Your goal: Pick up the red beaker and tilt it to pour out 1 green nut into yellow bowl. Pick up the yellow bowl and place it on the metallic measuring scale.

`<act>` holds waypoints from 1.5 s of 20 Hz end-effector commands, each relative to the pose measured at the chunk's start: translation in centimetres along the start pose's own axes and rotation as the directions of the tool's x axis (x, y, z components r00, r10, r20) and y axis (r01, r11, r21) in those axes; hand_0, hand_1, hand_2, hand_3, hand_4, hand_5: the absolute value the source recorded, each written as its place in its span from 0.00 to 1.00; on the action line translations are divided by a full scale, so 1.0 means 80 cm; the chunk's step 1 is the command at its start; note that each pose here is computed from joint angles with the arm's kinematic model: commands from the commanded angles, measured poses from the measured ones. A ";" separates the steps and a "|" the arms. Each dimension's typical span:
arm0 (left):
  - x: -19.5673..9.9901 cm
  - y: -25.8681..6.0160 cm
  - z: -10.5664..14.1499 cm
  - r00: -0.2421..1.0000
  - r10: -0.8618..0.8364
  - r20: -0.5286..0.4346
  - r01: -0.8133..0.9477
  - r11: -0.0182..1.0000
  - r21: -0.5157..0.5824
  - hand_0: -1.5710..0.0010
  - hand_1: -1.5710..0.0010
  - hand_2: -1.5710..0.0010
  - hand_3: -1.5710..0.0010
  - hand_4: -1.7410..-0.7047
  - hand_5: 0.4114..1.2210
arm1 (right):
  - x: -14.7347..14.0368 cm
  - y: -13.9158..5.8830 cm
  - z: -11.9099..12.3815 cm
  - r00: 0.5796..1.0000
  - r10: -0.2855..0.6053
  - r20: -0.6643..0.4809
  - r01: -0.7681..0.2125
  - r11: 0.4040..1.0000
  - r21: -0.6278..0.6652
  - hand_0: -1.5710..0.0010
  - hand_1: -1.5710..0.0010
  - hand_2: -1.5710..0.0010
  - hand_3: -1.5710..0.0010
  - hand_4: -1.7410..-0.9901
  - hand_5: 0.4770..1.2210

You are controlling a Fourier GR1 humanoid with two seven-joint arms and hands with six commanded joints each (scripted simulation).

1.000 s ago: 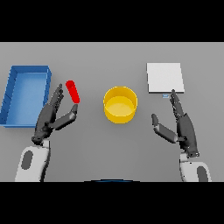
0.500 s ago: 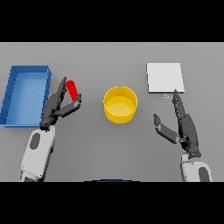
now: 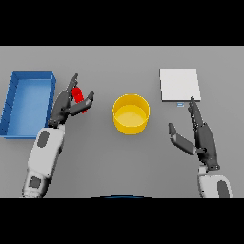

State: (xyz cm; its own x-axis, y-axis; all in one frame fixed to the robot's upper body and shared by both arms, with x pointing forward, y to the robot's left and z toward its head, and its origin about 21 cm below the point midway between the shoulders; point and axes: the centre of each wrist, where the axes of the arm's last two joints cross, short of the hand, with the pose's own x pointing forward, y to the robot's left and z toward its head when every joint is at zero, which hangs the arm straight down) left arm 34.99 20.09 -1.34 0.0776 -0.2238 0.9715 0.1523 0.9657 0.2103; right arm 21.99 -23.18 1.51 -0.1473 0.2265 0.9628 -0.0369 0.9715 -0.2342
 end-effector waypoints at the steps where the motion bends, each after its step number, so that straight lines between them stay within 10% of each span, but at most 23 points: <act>1: 0.000 -0.003 -0.003 1.000 0.006 0.002 -0.006 1.000 -0.009 1.00 1.00 1.00 1.00 0.40 0.37 | -0.002 0.002 0.001 1.000 -0.006 0.001 0.005 1.000 0.006 1.00 1.00 1.00 1.00 0.57 0.28; 6: -0.003 -0.009 -0.015 0.999 0.037 0.038 -0.038 0.999 0.009 0.95 0.95 0.92 0.95 0.31 0.44 | -0.003 0.002 -0.002 1.000 0.013 -0.010 -0.013 1.000 -0.004 1.00 1.00 1.00 1.00 0.60 0.28; 10: -0.005 -0.024 -0.020 1.000 0.022 0.016 -0.023 0.998 0.062 0.45 0.44 0.44 0.44 0.29 0.73 | -0.002 -0.004 0.000 1.000 0.010 0.002 -0.010 1.000 -0.007 1.00 1.00 1.00 1.00 0.61 0.28; 15: -0.007 -0.032 -0.020 0.998 0.005 0.064 -0.010 0.997 0.077 0.15 0.15 0.14 0.14 0.23 0.89 | -0.001 0.002 -0.003 1.000 -0.004 0.003 0.004 1.000 0.009 1.00 1.00 1.00 1.00 0.59 0.27; 24: 0.036 -0.016 -0.023 0.979 -0.015 0.204 -0.008 0.994 0.111 0.02 0.02 0.02 0.02 0.03 0.85 | -0.003 0.003 -0.003 0.999 0.028 0.017 -0.028 1.000 0.014 1.00 1.00 1.00 1.00 0.65 0.26; 30: 0.097 -0.022 -0.023 0.905 -0.350 0.243 0.359 0.933 0.008 0.01 0.01 0.01 0.01 0.01 0.88 | 0.002 0.008 -0.001 0.997 0.071 0.026 -0.072 0.997 0.013 1.00 1.00 1.00 1.00 0.66 0.29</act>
State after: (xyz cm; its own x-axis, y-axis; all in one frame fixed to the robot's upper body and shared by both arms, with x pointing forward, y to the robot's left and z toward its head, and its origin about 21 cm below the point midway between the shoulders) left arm 37.11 16.38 5.64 -0.2250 -0.5057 0.8329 0.1635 0.8230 0.5439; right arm 21.99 -22.50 1.51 -0.1753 0.2930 0.9399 -0.0389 0.9519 -0.3040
